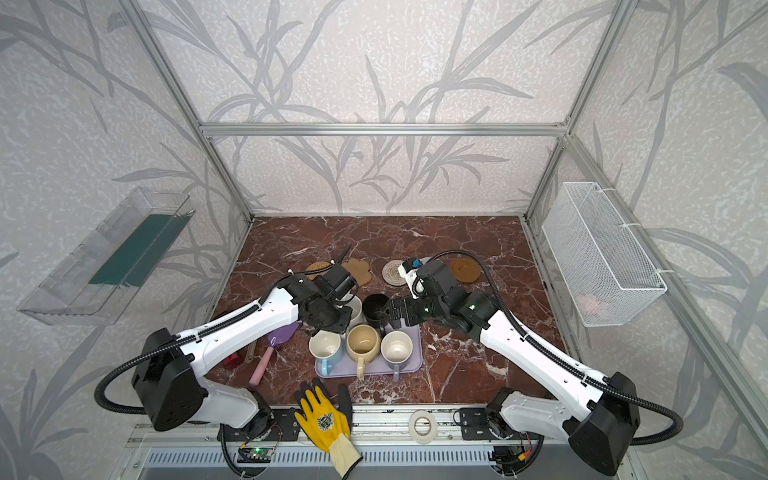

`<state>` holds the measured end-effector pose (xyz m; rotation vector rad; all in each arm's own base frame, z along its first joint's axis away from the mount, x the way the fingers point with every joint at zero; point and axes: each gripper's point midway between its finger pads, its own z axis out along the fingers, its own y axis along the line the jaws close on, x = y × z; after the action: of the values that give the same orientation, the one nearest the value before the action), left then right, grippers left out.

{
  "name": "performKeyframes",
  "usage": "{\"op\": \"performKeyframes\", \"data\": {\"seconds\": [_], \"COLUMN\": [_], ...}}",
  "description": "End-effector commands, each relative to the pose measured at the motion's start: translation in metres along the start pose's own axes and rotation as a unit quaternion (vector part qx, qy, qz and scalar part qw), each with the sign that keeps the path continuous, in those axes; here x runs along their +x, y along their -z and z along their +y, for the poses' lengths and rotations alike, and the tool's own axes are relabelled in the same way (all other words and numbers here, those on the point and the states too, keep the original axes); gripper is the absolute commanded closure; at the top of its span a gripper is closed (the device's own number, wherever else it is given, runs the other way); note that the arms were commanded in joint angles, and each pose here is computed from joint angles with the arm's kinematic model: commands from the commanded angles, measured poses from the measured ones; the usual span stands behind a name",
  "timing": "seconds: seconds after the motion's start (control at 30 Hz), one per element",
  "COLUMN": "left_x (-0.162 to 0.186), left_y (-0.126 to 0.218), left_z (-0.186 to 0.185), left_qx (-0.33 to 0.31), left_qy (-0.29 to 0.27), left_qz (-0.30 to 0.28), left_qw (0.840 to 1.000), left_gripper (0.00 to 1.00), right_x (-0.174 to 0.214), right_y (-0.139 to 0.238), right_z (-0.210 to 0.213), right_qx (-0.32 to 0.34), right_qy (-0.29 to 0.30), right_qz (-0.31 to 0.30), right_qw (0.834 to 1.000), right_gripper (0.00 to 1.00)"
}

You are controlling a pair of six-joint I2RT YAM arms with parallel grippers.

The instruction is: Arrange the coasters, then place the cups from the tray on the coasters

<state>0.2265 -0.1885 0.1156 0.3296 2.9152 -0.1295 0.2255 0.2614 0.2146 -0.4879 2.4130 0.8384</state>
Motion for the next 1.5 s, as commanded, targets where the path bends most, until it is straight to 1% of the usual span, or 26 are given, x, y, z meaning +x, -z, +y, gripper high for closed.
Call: {"op": "performKeyframes", "data": {"seconds": [0.0, 0.07, 0.4, 0.5, 0.57, 0.7, 0.9, 1.47], "left_x": [-0.005, -0.006, -0.005, -0.006, -0.005, -0.004, -0.002, -0.01], "left_y": [0.006, 0.004, -0.005, -0.007, -0.009, -0.012, -0.018, -0.03], "left_z": [0.002, 0.001, -0.003, -0.002, -0.003, 0.002, -0.004, -0.005], "left_qx": [-0.018, -0.019, -0.029, -0.034, -0.031, -0.046, -0.034, -0.048], "left_qy": [-0.01, -0.012, -0.018, -0.021, -0.025, -0.03, -0.026, -0.026], "left_qz": [-0.004, -0.001, 0.01, 0.009, 0.013, 0.018, 0.025, 0.024], "left_qw": [1.0, 1.0, 0.999, 0.999, 0.999, 0.998, 0.999, 0.998], "left_gripper": [0.61, 0.66, 0.67, 0.72, 0.72, 0.72, 0.72, 0.72], "right_x": [-0.002, -0.001, 0.002, 0.003, 0.004, 0.007, 0.008, 0.013], "right_y": [0.001, 0.0, -0.004, -0.005, -0.007, -0.009, -0.011, -0.019], "right_z": [-0.001, -0.003, -0.007, -0.008, -0.009, -0.012, -0.014, -0.02], "right_qx": [0.004, 0.007, 0.015, 0.016, 0.017, 0.02, 0.025, 0.034], "right_qy": [-0.002, -0.002, -0.005, -0.005, -0.005, -0.005, -0.005, -0.009], "right_qz": [-0.013, -0.011, -0.008, -0.005, -0.005, -0.001, 0.0, 0.012], "right_qw": [1.0, 1.0, 1.0, 1.0, 1.0, 1.0, 1.0, 0.999], "right_gripper": [0.03, 0.03, 0.03, 0.03, 0.03, 0.03, 0.03, 0.03]}}
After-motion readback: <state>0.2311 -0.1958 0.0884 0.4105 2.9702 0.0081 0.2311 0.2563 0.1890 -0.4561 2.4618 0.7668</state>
